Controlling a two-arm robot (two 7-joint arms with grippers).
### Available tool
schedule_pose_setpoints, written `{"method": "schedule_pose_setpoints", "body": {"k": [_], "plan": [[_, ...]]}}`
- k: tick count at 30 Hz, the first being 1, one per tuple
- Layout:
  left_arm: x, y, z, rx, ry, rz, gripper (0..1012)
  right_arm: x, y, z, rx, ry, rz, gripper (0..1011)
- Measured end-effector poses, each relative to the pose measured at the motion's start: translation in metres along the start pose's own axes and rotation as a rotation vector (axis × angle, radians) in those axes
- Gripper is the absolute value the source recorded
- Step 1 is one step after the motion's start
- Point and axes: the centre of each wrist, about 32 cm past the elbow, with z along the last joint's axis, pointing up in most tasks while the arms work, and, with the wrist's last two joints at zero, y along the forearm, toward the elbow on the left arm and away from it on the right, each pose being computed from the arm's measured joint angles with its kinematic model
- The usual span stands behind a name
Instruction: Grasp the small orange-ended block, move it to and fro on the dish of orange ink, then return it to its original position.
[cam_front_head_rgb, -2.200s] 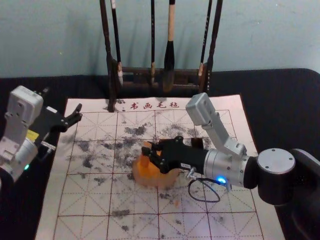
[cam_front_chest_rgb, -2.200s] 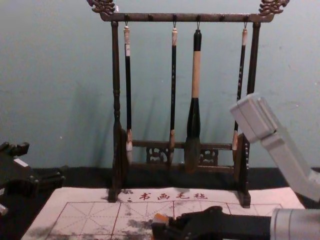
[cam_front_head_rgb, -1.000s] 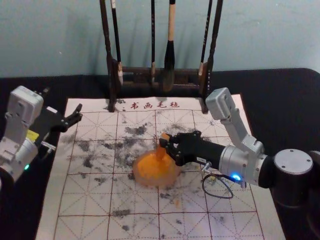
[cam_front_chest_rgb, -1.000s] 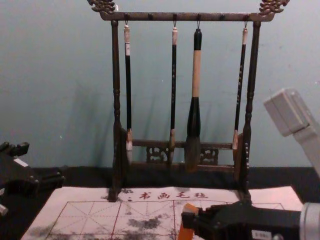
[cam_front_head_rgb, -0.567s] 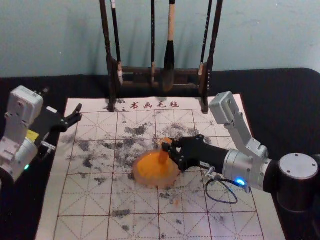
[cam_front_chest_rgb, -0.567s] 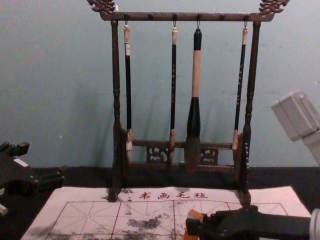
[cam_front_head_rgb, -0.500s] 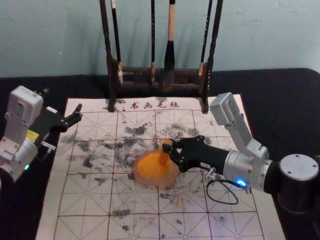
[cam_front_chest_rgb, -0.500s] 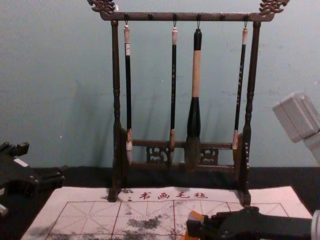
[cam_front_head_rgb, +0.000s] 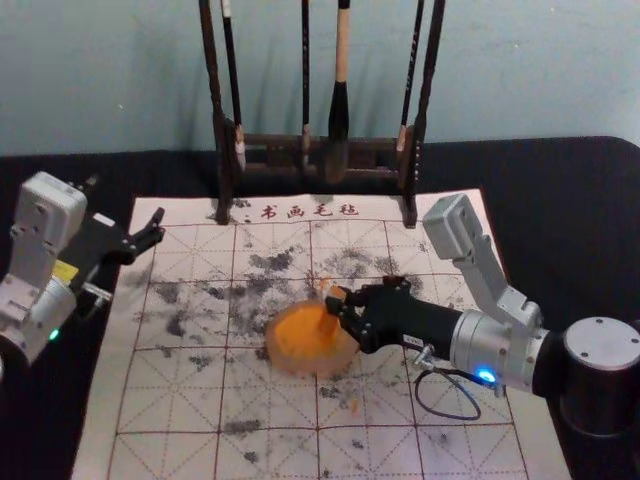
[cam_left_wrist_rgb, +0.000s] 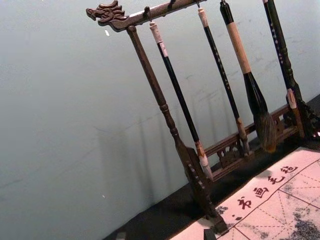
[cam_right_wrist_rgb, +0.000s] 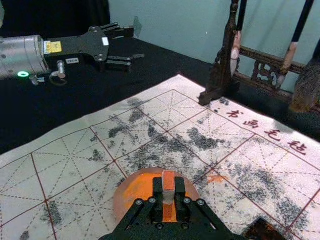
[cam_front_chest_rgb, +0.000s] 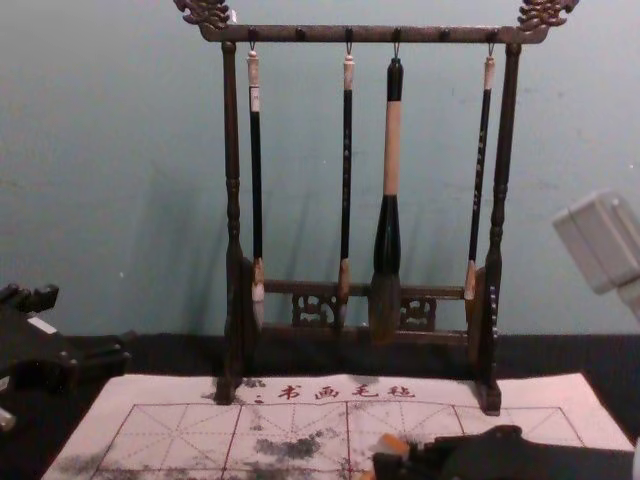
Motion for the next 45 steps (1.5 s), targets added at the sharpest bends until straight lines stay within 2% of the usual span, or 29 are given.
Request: {"method": "schedule_pose_setpoints", "body": {"k": [13, 21, 35, 45], "plan": [[0.0, 0.0, 0.0, 0.0, 0.0, 0.0, 1001, -0.008, 0.004, -0.001, -0.006, 0.003, 0.042, 126], [0.0, 0.0, 0.0, 0.0, 0.0, 0.0, 1001, -0.011, 0.013, 0.001, -0.008, 0.0, 0.07, 127], [0.0, 0.0, 0.0, 0.0, 0.0, 0.0, 1001, -0.01, 0.026, 0.005, -0.008, -0.002, 0.086, 126], [0.0, 0.0, 0.0, 0.0, 0.0, 0.0, 1002, -0.005, 0.034, 0.007, -0.005, 0.003, 0.073, 127]]}}
